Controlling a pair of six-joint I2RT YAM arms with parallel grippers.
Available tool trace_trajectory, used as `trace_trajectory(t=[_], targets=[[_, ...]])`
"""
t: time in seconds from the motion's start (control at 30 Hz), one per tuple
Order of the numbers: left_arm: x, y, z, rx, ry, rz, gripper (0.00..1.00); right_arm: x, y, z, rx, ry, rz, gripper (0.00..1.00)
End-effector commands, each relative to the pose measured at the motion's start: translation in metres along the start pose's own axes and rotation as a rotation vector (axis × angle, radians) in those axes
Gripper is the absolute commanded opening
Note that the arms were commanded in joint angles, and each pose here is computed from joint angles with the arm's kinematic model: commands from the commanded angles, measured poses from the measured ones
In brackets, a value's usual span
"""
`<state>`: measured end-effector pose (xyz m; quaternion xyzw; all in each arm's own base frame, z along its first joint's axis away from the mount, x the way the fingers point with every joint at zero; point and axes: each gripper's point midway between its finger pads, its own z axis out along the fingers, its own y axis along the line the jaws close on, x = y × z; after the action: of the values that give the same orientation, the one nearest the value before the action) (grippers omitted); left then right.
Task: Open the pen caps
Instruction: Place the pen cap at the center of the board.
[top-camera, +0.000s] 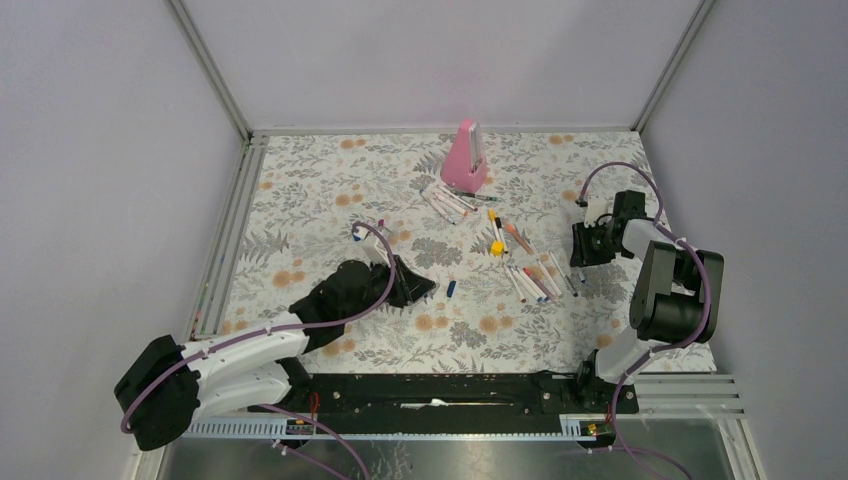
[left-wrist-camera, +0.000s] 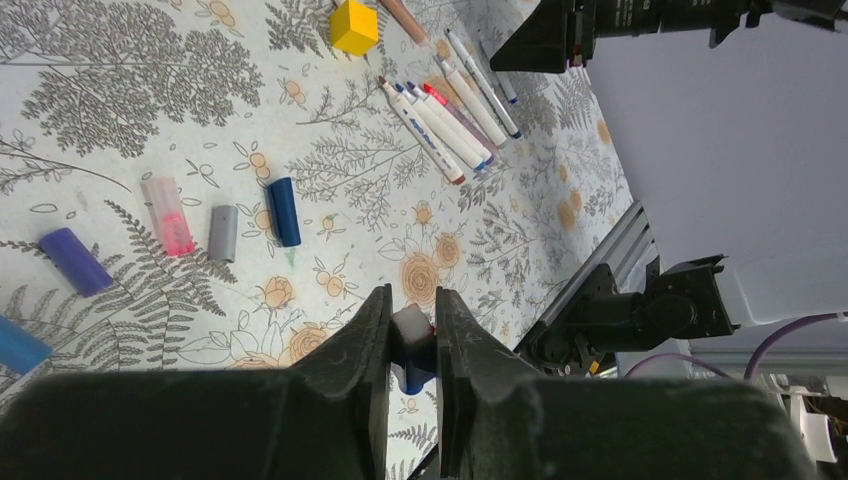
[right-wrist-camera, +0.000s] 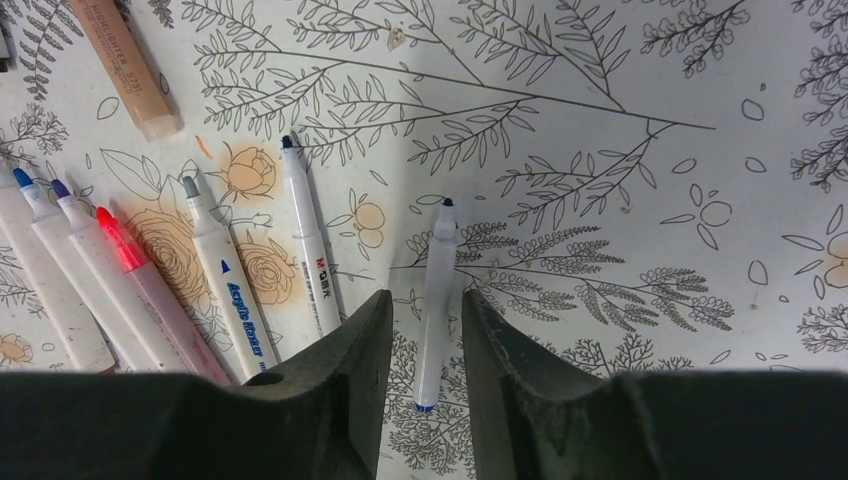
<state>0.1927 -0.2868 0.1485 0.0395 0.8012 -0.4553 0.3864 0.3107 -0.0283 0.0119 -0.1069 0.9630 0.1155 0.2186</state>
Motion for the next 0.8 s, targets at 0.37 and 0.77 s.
trace_trajectory(t=[0.37, 0.77], targets=[[0.018, -0.031, 0.037, -0.022, 0.061, 0.116, 0.0, -0.028, 0.014, -0.032, -0.049, -0.114, -0.044, 0.43], [0.07, -0.001, 0.109, -0.389, 0.275, 0.357, 0.0, -0.042, 0.032, -0.055, -0.12, -0.227, -0.075, 0.45]])
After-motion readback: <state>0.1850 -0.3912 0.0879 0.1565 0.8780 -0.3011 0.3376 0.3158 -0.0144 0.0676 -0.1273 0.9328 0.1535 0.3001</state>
